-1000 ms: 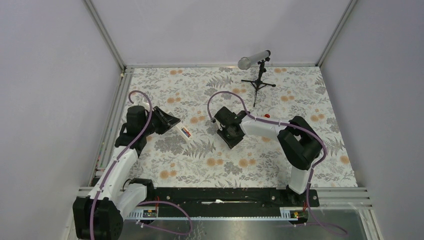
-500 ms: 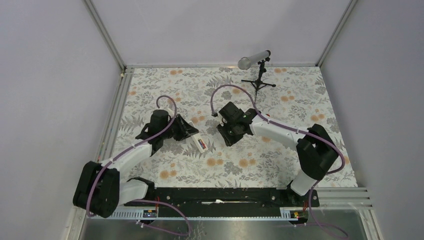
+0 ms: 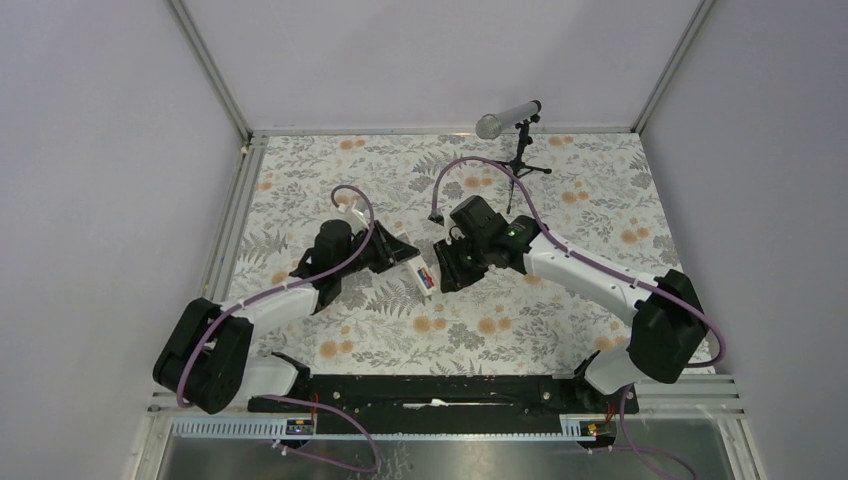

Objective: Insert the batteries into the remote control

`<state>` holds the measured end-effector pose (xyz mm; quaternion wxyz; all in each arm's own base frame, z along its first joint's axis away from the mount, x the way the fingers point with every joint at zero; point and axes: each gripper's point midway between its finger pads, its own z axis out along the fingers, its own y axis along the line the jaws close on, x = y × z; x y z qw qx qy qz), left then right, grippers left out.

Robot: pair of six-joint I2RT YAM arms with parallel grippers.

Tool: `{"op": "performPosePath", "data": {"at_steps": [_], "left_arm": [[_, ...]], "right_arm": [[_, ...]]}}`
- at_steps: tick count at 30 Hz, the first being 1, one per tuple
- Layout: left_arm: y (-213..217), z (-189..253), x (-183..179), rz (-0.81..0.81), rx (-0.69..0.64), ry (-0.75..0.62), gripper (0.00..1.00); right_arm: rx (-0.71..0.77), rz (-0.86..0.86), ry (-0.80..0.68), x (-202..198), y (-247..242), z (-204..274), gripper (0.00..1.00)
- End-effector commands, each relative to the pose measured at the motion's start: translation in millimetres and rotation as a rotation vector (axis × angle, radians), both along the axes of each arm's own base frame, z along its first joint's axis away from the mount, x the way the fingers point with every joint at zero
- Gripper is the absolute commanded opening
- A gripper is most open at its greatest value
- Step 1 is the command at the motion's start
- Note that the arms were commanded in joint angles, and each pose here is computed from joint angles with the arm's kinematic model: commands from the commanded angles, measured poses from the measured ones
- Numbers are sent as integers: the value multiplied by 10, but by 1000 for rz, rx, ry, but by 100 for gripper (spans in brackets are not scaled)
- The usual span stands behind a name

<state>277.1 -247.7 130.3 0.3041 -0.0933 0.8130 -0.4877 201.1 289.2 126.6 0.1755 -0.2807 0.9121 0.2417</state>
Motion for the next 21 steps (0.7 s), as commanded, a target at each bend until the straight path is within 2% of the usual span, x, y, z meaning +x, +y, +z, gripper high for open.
{"op": "performPosePath", "data": {"at_steps": [1, 11, 21], "left_arm": [[-159, 337, 52, -18, -103, -98, 0], [-334, 314, 4, -36, -156, 4, 0], [-358, 468, 22, -33, -192, 9, 0]], "right_arm": [[85, 5, 27, -101, 126, 249, 35], [68, 6, 15, -32, 186, 209, 35], [32, 27, 34, -91, 151, 135, 35]]}}
